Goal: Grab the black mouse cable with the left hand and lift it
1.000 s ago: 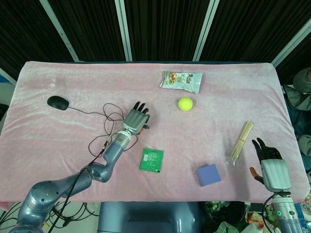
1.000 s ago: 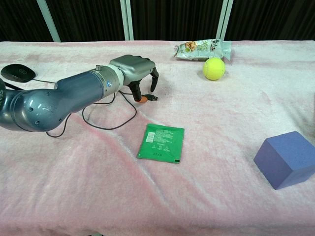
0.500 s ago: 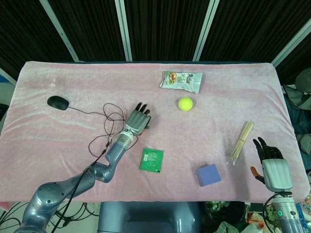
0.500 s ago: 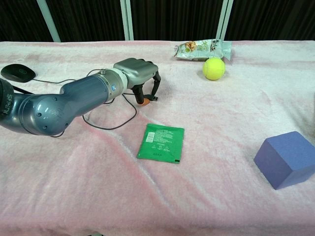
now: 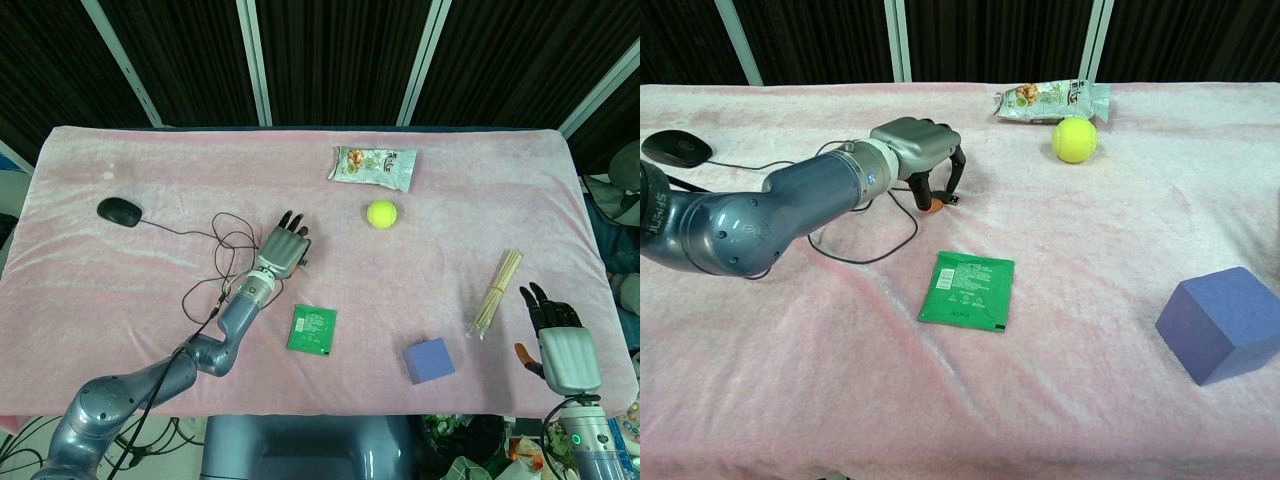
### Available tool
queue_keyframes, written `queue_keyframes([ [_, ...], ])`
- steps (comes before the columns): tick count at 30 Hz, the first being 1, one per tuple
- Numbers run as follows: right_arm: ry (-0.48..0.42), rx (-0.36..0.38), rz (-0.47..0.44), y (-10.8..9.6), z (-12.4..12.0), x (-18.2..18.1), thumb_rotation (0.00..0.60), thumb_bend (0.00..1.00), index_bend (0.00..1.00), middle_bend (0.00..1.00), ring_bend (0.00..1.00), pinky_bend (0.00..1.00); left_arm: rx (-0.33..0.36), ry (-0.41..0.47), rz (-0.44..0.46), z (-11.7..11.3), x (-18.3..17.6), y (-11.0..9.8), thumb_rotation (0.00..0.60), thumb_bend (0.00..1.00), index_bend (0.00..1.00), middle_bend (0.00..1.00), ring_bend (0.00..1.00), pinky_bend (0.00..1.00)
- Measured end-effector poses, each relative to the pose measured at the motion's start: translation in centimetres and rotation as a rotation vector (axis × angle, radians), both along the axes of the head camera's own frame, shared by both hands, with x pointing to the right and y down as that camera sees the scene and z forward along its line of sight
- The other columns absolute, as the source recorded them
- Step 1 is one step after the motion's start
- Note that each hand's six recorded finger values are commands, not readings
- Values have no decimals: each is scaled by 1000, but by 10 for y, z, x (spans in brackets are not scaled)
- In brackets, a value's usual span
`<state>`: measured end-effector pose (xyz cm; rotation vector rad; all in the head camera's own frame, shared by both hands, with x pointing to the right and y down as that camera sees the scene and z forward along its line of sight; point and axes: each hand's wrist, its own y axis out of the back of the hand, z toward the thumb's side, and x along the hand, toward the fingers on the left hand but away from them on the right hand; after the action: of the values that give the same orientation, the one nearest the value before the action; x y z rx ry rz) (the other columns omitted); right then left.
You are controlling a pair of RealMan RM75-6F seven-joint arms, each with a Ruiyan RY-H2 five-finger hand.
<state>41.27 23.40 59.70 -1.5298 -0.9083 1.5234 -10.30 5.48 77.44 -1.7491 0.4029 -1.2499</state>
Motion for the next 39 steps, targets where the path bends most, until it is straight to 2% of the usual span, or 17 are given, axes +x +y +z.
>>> queue_keyframes([
  [7, 2, 0, 1, 0, 0, 0, 600, 183, 0, 61, 232, 207, 4, 42, -14, -10, 3, -4, 600, 378, 550, 245, 0, 0],
  [13, 7, 5, 7, -1, -1, 3, 600, 183, 0, 60, 232, 207, 15, 96, 2, -28, 4, -6, 600, 378, 550, 245, 0, 0],
  [19, 19, 2, 7, -1, 0, 4, 600, 183, 0, 61, 232, 207, 12, 186, 19, -61, -5, -5, 600, 378, 550, 245, 0, 0],
  [25, 37, 4, 2, -1, 2, 3, 600, 183, 0, 60, 232, 207, -7, 290, 23, -110, -29, -1, 600, 377, 560, 251, 0, 0],
  [28, 46, 4, 7, -2, 3, 5, 600, 183, 0, 61, 232, 207, -29, 347, 4, -137, -47, 2, 600, 377, 562, 252, 0, 0],
  [32, 56, 9, 16, -2, 3, 7, 600, 183, 0, 61, 233, 207, -101, 416, -43, -168, -76, 7, 600, 377, 563, 252, 0, 0],
  [39, 64, 11, 17, -2, 2, 8, 600, 184, 0, 61, 233, 207, -254, 506, -101, -196, -107, 25, 600, 377, 568, 253, 0, 0],
])
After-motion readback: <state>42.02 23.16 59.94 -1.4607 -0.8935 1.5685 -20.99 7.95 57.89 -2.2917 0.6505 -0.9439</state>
